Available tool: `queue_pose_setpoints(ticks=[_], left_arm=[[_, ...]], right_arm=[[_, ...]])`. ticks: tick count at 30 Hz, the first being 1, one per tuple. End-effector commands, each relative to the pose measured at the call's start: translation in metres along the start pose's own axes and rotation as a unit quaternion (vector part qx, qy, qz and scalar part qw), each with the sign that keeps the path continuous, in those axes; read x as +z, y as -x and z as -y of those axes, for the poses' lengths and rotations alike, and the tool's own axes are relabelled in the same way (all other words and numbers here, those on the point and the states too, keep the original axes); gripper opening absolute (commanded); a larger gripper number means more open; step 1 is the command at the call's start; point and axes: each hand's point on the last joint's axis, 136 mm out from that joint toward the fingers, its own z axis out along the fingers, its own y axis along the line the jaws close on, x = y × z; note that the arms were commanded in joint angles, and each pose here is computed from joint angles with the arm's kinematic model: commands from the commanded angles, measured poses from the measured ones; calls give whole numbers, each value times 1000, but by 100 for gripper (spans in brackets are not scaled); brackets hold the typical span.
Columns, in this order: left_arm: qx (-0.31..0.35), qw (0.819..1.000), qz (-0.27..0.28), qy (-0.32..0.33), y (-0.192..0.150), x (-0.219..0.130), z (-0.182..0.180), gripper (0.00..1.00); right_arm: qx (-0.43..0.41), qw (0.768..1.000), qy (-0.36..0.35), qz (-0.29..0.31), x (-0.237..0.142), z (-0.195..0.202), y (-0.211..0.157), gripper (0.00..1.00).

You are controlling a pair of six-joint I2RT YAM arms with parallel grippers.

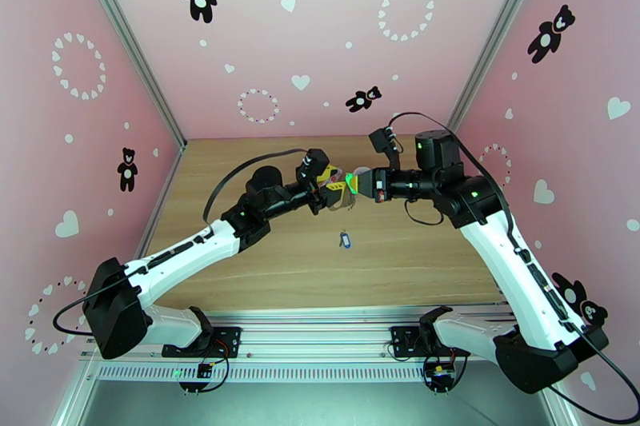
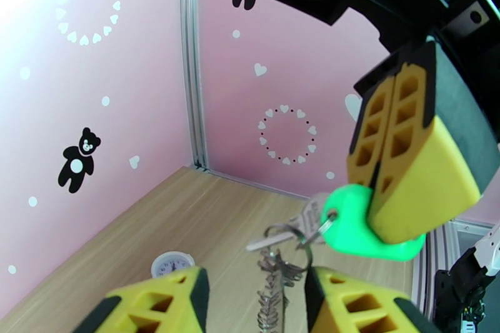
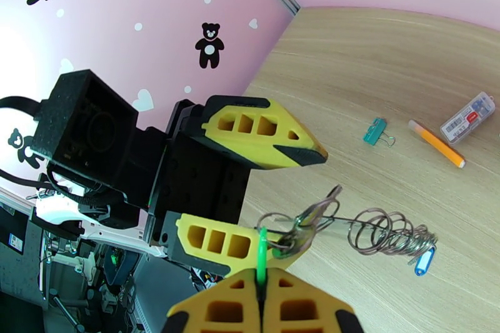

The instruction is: Remove the keys from the keyring

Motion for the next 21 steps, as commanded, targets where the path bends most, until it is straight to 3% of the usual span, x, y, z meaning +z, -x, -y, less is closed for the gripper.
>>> queue_pose_setpoints(ticks=[1,5,21], left_arm=[[29,1000,-5,-4,3,6,2,47],[59,998,-11,-7,0,7,9,49],[62,998,-3,-27,0,18,25,56]], right_arm=[[-9,1000,7,15,-7,-8,5,0],[-2,1000,-4,22,-7,-4,8,0],[34,998,-22,40,-4,6,10,0]])
